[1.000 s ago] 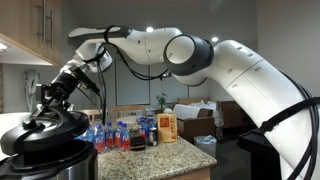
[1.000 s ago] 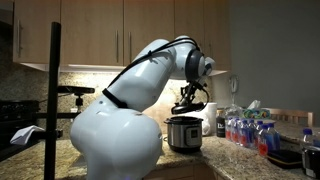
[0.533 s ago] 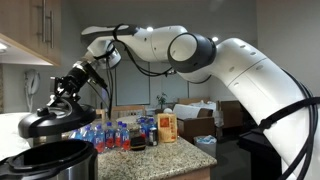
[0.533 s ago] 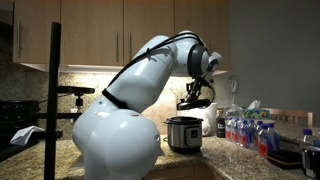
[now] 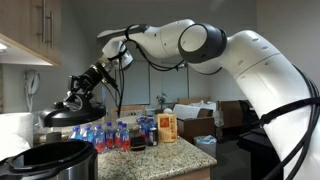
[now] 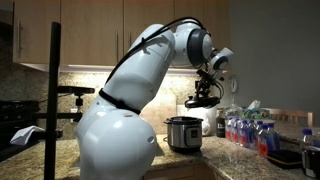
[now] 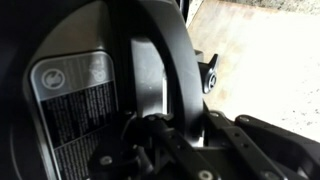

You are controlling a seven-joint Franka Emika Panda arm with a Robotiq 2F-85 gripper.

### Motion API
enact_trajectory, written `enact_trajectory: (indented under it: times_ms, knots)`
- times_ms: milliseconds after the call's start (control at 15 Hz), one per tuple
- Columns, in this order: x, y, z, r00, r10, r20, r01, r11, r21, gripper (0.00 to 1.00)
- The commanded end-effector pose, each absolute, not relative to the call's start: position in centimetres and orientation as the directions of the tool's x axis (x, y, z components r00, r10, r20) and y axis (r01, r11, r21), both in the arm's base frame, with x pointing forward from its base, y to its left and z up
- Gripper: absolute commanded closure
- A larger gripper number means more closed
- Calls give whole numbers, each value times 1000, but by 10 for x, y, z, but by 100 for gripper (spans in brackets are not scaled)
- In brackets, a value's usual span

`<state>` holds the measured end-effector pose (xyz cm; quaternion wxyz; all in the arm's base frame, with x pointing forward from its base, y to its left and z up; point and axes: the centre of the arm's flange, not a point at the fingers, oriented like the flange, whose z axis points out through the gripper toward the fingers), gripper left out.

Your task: Put the black lid on the rice cooker then remove it and place it on the counter.

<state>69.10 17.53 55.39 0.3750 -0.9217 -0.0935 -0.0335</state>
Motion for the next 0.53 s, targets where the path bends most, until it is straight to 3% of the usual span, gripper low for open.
enact_trajectory:
  times_ms: [0,467]
  knots:
    - [637,148,559,985,55,165,157,-683,-714,100]
    - [598,84,544,982,-129,135,14,-669,-744,100]
